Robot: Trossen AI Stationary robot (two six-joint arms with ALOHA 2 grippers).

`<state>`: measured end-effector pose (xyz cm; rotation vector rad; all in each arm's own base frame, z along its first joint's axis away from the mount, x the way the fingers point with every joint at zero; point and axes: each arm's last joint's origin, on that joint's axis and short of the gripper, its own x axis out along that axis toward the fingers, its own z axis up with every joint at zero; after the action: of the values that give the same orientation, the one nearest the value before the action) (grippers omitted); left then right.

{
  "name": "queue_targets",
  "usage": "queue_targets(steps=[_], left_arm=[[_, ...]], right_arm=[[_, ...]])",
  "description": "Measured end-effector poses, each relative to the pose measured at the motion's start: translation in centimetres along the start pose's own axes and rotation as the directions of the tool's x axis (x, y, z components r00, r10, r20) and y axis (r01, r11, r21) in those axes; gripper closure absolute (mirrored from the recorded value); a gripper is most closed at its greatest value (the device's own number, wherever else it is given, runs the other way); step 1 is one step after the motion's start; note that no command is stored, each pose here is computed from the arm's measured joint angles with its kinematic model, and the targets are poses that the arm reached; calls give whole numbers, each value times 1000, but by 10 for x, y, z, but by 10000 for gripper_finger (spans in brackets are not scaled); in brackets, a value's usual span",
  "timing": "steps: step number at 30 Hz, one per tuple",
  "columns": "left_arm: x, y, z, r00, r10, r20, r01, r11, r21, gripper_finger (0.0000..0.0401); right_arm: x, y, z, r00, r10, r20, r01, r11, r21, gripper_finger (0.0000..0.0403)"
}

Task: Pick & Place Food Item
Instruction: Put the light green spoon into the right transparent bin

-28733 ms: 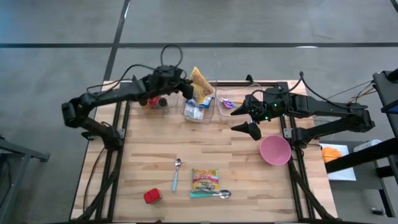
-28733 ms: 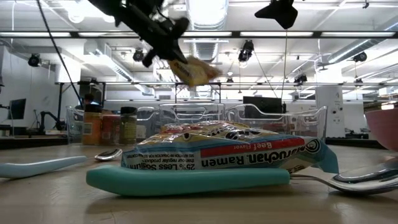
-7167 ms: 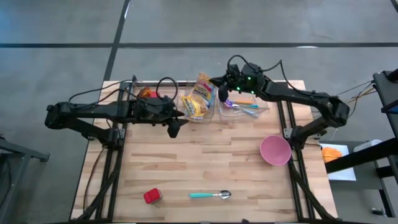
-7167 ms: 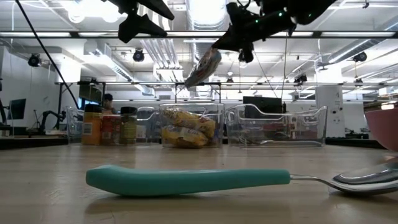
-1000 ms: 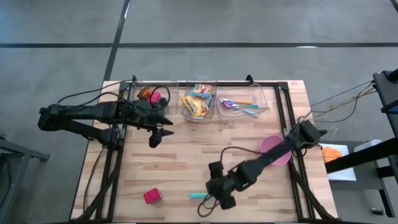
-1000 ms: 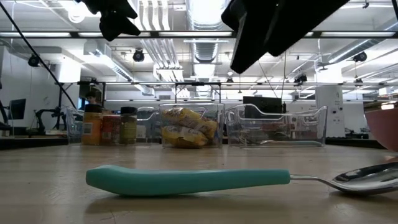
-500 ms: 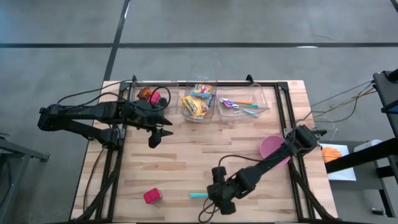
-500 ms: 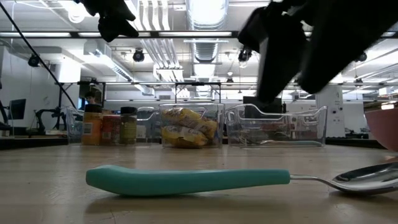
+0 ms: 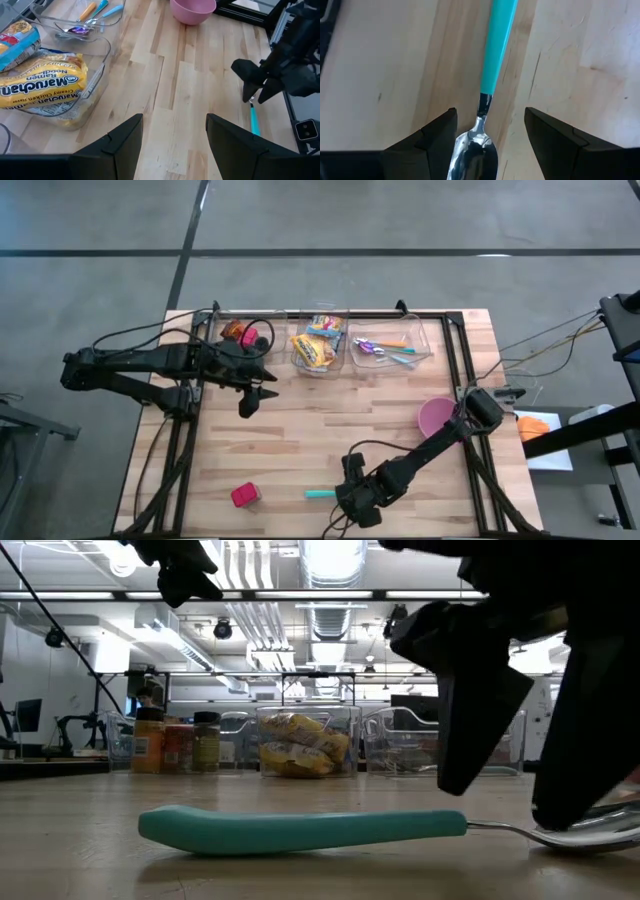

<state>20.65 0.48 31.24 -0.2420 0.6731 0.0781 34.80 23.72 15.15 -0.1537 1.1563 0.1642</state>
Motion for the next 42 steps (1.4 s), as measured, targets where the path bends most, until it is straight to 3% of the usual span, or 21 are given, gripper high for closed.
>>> queue_targets(steps=[6,9,20,42], left_arm=[[0,0,0,1000,0,0,0,1000,0,177],[0,0,0,1000,0,0,0,1000,0,177],[0,0,0,1000,0,0,0,1000,-3,177],[0,0,0,1000,0,0,0,1000,-4,177]], right_arm=[[9,1,-3,1000,-7,-20,7,1000,-5,177],[13,1,-4,1000,-10,-27,10,1000,-6,197],[19,4,-4,1000,10,-29,-10,1000,-2,380],[16,2,-4,1000,1,-28,2,996,87,394]])
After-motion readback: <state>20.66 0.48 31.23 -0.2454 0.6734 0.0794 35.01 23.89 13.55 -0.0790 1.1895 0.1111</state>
